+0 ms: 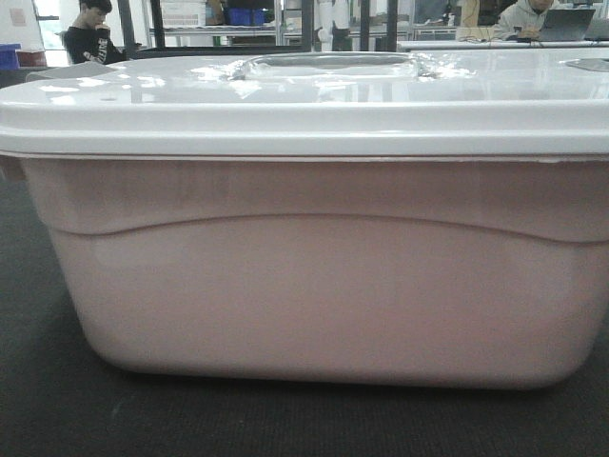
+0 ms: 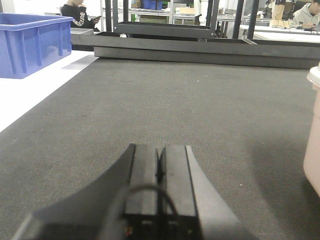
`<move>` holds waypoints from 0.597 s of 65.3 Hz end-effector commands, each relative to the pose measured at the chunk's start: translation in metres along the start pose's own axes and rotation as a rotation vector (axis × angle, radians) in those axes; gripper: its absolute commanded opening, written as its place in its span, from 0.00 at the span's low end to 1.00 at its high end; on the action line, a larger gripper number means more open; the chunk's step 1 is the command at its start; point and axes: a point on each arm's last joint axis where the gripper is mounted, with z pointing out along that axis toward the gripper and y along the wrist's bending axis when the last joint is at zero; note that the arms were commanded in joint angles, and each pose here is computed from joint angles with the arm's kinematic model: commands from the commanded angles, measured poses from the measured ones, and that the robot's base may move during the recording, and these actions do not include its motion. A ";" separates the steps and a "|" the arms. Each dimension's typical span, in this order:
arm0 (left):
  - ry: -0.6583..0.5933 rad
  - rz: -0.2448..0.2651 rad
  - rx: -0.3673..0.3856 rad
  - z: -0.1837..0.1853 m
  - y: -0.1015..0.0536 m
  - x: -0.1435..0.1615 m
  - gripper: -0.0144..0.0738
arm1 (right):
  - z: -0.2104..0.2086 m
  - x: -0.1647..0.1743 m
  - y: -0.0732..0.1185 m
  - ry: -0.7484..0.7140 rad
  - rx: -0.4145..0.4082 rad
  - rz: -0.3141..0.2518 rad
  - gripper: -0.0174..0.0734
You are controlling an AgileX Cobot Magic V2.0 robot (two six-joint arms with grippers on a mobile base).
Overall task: Grab white bin and place on right shelf
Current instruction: 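Move both grippers down toward the handles on the bin's short ends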
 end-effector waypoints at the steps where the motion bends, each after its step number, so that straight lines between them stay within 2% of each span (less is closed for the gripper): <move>1: -0.103 -0.011 -0.002 -0.001 0.000 -0.009 0.03 | -0.002 -0.010 0.001 -0.108 -0.008 -0.017 0.27; 39: -0.104 -0.011 -0.002 -0.001 0.000 -0.009 0.03 | -0.002 -0.010 0.001 -0.108 -0.008 -0.018 0.27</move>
